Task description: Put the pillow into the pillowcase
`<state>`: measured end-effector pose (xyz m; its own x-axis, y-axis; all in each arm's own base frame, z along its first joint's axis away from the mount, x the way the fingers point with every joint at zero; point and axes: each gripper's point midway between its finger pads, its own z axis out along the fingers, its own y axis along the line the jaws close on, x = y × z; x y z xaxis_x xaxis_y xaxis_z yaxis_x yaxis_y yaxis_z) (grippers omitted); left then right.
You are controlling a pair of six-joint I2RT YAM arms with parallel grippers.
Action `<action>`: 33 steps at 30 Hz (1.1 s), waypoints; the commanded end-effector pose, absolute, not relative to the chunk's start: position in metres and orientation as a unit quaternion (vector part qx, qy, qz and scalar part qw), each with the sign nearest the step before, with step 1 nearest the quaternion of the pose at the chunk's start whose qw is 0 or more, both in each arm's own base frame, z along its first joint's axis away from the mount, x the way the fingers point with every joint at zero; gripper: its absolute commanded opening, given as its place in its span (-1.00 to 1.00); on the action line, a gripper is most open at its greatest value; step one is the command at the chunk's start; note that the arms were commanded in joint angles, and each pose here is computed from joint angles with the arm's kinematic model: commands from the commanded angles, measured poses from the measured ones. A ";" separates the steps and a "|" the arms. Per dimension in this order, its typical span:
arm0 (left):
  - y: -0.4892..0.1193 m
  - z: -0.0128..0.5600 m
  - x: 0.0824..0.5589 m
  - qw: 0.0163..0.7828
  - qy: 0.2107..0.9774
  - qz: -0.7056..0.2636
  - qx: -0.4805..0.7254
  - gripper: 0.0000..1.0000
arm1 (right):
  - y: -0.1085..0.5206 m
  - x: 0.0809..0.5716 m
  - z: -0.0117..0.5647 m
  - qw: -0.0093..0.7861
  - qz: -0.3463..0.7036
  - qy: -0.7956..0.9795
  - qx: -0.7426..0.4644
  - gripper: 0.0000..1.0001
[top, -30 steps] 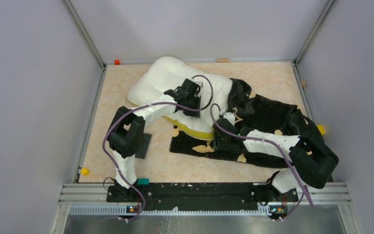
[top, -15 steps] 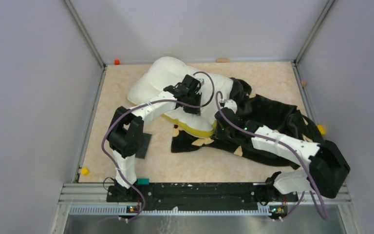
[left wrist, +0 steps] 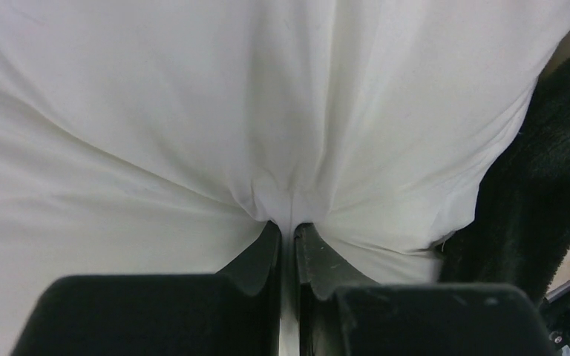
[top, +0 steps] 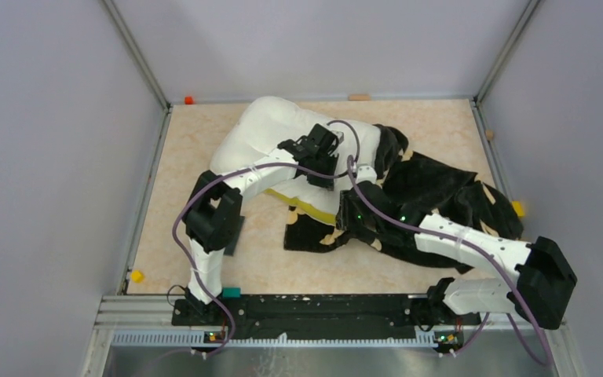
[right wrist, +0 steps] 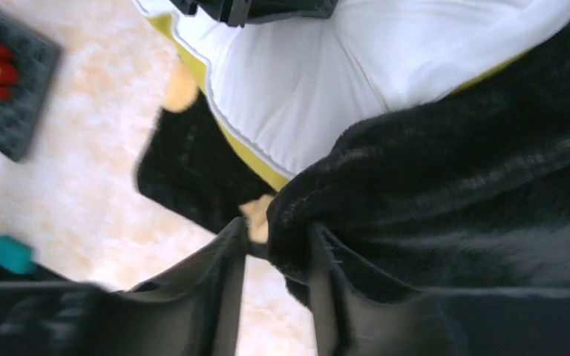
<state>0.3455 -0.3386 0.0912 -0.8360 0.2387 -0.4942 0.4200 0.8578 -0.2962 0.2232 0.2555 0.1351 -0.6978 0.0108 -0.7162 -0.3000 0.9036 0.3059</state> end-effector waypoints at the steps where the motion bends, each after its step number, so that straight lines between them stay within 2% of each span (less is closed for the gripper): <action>1: -0.360 0.090 0.333 0.217 0.929 -0.238 0.185 -1.00 | 0.251 0.233 0.140 0.378 0.180 0.904 -0.086 0.01; 3: -0.359 0.089 0.331 0.215 0.928 -0.241 0.185 -1.00 | 0.239 0.247 0.159 0.392 0.171 0.901 -0.069 0.19; 5: -0.360 0.091 0.329 0.214 0.928 -0.246 0.182 -1.00 | 0.224 0.262 0.175 0.402 0.162 0.900 -0.042 0.24; 10: -0.359 0.099 0.330 0.226 0.924 -0.250 0.180 -1.00 | 0.180 0.301 0.182 0.412 0.107 0.905 0.024 0.25; 19: -0.358 0.100 0.327 0.225 0.924 -0.252 0.182 -1.00 | 0.150 0.342 0.136 0.384 0.050 0.919 0.068 0.24; 21: -0.357 0.101 0.326 0.226 0.923 -0.252 0.182 -1.00 | 0.150 0.347 0.129 0.380 0.049 0.921 0.070 0.11; 23: -0.356 0.100 0.325 0.225 0.924 -0.252 0.182 -1.00 | 0.150 0.349 0.127 0.376 0.044 0.923 0.069 -0.15; 25: -0.355 0.099 0.324 0.225 0.923 -0.252 0.182 -1.00 | 0.154 0.353 0.134 0.381 0.053 0.921 0.067 -0.57; 26: -0.354 0.098 0.324 0.224 0.924 -0.251 0.182 -1.00 | 0.156 0.355 0.142 0.386 0.058 0.918 0.065 -0.93; 27: -0.355 0.097 0.323 0.224 0.923 -0.253 0.183 -1.00 | 0.159 0.355 0.149 0.389 0.067 0.917 0.061 -1.00; 33: -0.363 0.093 0.318 0.216 0.921 -0.268 0.185 -1.00 | 0.201 0.353 0.221 0.426 0.154 0.891 0.026 -1.00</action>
<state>0.3410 -0.3492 0.0905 -0.8252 0.2065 -0.5257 0.4315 0.8310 -0.3510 0.3432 0.1647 0.1393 -0.7349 0.1389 -0.6637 0.0443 0.9865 0.1575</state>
